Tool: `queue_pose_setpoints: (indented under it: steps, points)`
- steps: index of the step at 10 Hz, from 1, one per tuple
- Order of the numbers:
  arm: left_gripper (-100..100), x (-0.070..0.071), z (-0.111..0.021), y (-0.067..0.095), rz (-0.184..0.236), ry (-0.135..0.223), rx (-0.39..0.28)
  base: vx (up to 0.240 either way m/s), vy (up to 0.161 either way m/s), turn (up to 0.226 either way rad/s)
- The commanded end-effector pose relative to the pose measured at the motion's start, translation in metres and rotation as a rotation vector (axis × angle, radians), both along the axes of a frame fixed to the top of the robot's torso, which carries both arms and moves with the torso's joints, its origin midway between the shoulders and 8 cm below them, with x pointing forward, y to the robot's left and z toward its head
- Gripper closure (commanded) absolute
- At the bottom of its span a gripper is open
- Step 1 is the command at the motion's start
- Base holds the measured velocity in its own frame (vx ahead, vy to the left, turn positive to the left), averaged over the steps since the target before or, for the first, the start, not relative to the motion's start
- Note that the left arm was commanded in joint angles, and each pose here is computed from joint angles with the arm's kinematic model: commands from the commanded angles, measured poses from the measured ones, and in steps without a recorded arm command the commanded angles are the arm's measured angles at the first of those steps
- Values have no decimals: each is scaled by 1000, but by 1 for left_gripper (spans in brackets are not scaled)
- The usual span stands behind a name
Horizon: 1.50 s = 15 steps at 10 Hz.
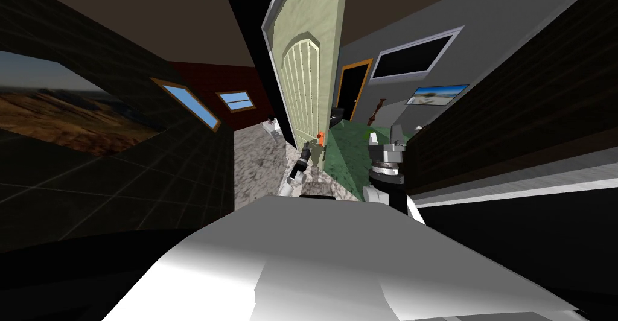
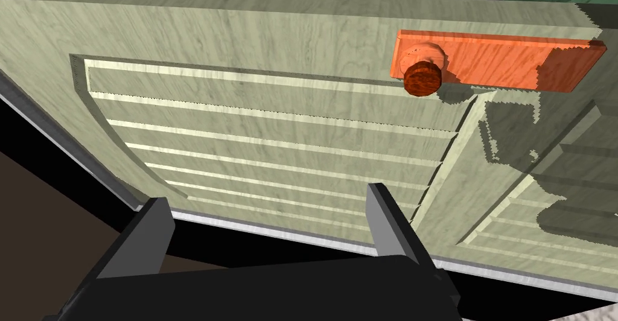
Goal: Push the door open
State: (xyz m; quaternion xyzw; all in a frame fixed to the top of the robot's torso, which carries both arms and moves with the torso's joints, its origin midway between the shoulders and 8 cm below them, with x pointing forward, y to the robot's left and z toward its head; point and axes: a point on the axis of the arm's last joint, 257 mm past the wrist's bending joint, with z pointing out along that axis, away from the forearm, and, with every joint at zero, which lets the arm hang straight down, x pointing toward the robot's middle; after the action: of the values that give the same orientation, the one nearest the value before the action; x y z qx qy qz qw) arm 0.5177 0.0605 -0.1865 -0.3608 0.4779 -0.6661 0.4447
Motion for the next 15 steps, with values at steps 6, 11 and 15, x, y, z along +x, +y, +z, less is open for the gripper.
queue_pose_setpoints:
  steps: [6,11,15]
  points:
    - [-100,9,-34,-32,-57,72,44,86,95,-88]
    - [-100,13,-60,-57,-101,127,84,90,104,-102]
    - [-100,15,-76,-73,-128,159,109,81,97,-72]
